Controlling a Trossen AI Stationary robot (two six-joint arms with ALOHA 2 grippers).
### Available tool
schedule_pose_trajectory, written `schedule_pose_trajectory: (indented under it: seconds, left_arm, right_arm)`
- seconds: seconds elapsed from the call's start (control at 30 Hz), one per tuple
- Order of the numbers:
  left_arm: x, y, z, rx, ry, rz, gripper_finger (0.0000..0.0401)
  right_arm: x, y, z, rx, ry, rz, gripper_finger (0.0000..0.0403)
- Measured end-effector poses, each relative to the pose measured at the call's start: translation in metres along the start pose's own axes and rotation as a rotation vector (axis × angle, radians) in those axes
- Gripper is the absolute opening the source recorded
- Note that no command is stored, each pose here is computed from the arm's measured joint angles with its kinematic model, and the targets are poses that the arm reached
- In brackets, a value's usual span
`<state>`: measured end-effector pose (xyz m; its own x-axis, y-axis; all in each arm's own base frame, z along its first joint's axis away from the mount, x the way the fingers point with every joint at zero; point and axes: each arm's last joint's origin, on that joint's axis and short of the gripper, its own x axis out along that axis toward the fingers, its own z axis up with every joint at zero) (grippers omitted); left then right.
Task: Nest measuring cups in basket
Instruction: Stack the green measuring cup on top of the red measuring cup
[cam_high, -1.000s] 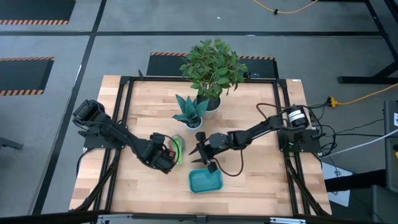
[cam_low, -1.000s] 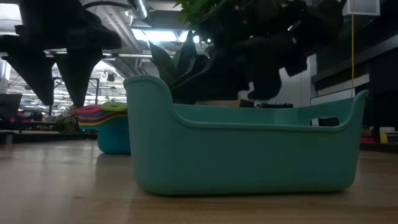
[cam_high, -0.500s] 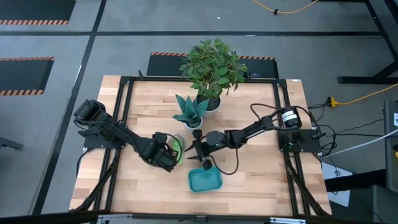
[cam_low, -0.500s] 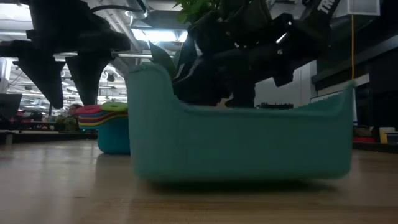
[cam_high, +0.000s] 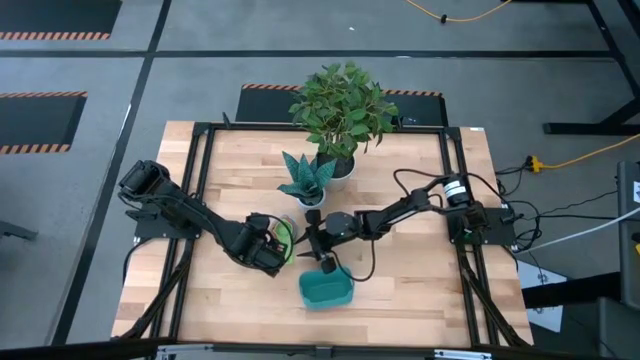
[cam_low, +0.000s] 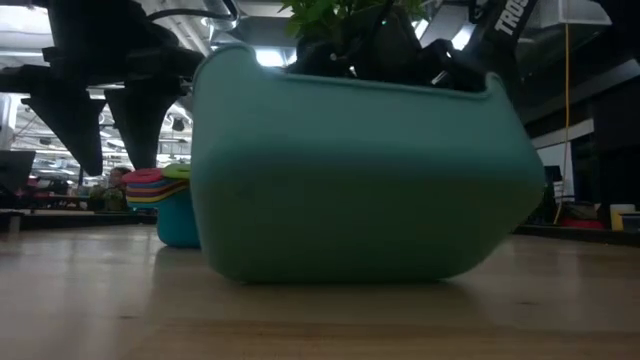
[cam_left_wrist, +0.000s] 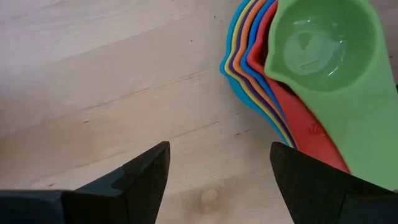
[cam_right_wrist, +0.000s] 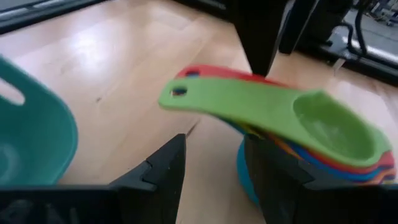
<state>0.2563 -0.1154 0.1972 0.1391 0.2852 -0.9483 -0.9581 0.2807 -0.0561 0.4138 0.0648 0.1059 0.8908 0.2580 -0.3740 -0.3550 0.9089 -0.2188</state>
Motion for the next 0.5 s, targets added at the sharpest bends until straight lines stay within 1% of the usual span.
schedule_pose_trajectory:
  seconds: [0.13, 0.3, 0.5]
  left_arm:
    - [0.0, 0.0, 0.0, 0.001, 0.004, 0.0, 0.0271]
    - [0.0, 0.0, -0.003, 0.012, 0.067, 0.01, 0.0271]
    - [-0.001, 0.001, -0.005, 0.016, 0.078, 0.01, 0.0271]
  right_arm:
    - [-0.001, 0.0, 0.004, -0.002, -0.018, 0.004, 0.0169]
    - [-0.001, 0.004, 0.005, 0.028, -0.017, 0.014, 0.0169]
    - [0.0, 0.011, 0.008, 0.012, -0.028, 0.03, 0.0169]
